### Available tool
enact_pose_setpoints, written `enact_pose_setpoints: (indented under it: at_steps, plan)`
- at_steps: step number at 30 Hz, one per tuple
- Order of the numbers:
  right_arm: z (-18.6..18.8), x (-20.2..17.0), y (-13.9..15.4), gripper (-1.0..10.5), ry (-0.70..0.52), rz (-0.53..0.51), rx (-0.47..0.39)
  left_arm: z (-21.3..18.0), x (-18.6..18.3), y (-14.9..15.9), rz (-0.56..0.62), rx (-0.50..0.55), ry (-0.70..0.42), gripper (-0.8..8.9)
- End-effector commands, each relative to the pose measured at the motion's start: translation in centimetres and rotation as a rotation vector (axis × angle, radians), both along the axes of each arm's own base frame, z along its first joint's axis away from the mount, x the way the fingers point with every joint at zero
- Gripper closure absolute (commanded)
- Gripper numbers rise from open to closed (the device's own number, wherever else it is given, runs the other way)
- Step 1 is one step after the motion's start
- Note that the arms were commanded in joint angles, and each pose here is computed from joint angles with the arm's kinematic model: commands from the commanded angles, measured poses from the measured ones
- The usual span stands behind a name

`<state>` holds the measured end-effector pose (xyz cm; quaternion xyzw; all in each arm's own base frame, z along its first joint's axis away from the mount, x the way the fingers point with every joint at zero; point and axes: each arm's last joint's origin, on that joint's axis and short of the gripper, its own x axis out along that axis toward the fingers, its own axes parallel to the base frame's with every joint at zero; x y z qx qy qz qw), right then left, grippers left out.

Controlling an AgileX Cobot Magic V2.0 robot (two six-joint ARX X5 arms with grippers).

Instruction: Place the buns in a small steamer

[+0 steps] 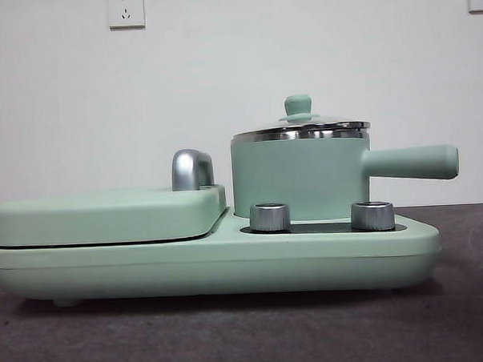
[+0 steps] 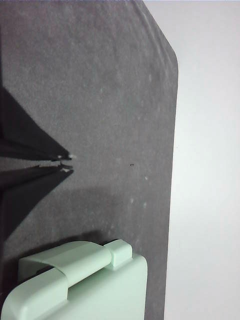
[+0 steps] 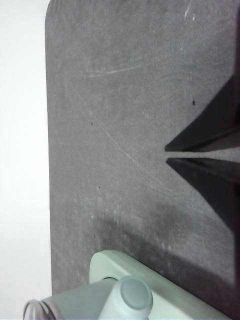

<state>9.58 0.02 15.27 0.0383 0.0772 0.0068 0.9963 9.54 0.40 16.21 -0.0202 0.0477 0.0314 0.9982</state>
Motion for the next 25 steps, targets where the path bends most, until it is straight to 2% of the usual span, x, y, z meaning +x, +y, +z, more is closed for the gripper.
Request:
enact_pose_setpoints:
  at_steps: [1, 25]
  plan:
    - [-0.05, 0.04, 0.03, 9.3, -0.007, 0.005, -0.008, -0.53, 0.11, 0.03, 0.003, 0.013, 0.006, 7.93]
    - [-0.05, 0.04, 0.03, 9.3, -0.007, 0.005, -0.008, -0.53, 0.11, -0.08, -0.008, 0.013, 0.006, 7.93]
